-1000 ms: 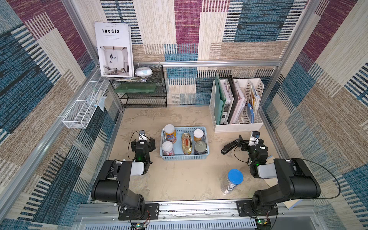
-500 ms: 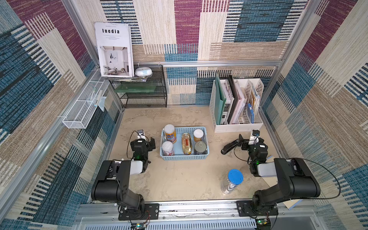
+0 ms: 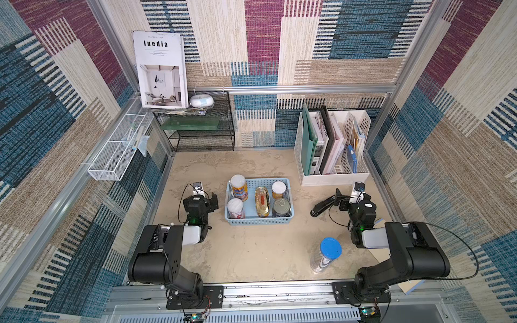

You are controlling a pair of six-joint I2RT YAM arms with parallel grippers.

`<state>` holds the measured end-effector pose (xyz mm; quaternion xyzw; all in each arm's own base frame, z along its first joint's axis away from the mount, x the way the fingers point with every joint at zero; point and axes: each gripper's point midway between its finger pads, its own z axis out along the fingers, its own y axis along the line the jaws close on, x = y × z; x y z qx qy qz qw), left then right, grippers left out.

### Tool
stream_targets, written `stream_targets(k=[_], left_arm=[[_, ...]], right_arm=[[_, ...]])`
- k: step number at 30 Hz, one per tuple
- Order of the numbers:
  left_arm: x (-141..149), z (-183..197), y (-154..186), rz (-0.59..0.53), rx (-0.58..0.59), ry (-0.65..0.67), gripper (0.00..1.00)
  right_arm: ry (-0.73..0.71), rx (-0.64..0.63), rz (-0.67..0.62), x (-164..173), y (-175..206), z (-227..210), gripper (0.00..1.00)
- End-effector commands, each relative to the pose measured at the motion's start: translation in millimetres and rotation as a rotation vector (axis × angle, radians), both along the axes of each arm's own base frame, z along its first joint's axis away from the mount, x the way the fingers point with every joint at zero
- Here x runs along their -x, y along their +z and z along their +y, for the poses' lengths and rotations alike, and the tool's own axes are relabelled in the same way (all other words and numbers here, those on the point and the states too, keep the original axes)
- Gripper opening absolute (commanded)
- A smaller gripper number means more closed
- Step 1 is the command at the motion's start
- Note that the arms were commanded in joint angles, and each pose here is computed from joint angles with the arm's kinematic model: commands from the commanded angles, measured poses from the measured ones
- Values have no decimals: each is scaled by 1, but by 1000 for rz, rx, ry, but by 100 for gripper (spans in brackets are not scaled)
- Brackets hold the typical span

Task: Put the canned food in the basket
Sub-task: Reset both arms

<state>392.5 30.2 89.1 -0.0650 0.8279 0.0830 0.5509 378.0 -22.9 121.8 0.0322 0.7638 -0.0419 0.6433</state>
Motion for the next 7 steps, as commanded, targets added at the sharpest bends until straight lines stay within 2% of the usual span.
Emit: stream_targets(k=[1,7], left_arm=[[-2,-1,3,-10,5,-6,99],[-2,-1,3,-11,5,-6,99]], right_arm=[[-7,2,-15,-1,4,-1,99],[-5,0,-15,-1,4,-1,99]])
